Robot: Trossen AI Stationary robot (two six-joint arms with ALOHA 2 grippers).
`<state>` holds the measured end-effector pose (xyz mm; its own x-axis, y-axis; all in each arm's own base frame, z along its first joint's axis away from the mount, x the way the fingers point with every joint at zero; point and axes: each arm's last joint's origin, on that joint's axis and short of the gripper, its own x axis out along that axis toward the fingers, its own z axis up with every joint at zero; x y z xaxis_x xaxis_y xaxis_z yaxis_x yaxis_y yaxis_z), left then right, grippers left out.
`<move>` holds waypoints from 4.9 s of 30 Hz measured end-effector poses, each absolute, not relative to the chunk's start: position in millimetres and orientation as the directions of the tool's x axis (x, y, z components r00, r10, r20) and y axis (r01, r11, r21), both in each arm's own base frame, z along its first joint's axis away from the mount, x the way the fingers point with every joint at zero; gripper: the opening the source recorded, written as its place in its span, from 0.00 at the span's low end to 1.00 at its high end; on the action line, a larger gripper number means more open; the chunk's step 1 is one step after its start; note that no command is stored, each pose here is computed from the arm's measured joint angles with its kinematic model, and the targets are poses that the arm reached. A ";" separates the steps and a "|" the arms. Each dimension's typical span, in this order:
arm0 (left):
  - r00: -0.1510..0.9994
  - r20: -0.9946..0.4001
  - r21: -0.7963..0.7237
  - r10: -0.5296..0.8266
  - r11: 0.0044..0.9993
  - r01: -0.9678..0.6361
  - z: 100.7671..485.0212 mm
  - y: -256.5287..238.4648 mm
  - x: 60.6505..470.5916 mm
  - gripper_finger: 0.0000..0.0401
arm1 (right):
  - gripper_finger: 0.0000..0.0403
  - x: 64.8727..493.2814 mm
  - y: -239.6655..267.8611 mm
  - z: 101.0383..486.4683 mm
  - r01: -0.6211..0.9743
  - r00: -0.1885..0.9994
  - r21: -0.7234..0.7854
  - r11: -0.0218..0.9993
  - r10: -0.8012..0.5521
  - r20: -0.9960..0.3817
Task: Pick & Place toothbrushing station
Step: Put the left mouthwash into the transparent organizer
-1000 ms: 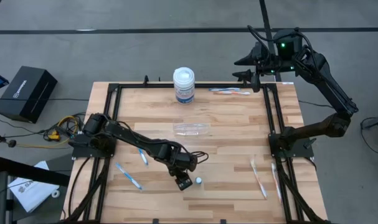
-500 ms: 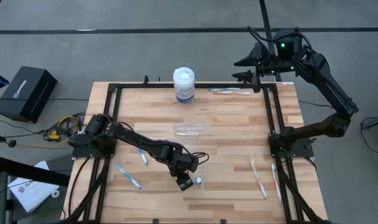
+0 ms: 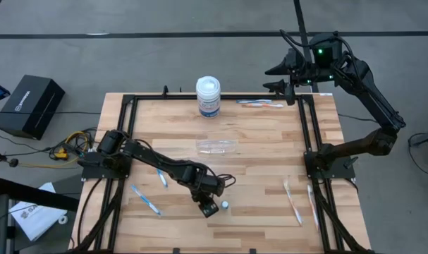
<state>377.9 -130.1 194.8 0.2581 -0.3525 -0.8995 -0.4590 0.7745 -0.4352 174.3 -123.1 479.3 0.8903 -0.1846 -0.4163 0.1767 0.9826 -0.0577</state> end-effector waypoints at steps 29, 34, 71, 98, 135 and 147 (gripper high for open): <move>0.545 -0.830 -0.280 0.119 0.757 -0.591 321.1 19.2 320.5 0.22 | 0.55 153.0 -121.9 537.8 0.295 0.946 -0.106 0.950 -0.305 -0.106; 0.510 -0.850 -0.229 0.133 0.778 -0.586 333.3 66.5 293.2 0.22 | 0.55 144.1 -124.6 544.6 0.342 0.934 -0.060 0.938 -0.346 -0.083; 0.407 -0.913 -0.158 -0.022 0.939 -0.305 291.6 116.5 365.0 0.22 | 0.55 139.7 -128.8 546.7 0.407 0.909 -0.052 0.912 -0.410 -0.073; 0.327 -0.940 -0.189 -0.095 0.945 -0.267 240.4 117.8 390.4 0.22 | 0.55 139.8 -128.4 546.7 0.392 0.916 -0.058 0.918 -0.395 -0.072; 0.291 -0.956 0.025 0.046 0.997 -0.076 230.0 133.5 392.3 0.22 | 0.55 155.9 -141.6 547.4 0.357 0.933 -0.084 0.930 -0.360 -0.026; 0.302 -0.952 0.031 0.045 0.998 -0.052 218.0 136.3 399.9 0.22 | 0.55 161.7 -134.9 547.9 0.316 0.948 -0.086 0.945 -0.318 -0.021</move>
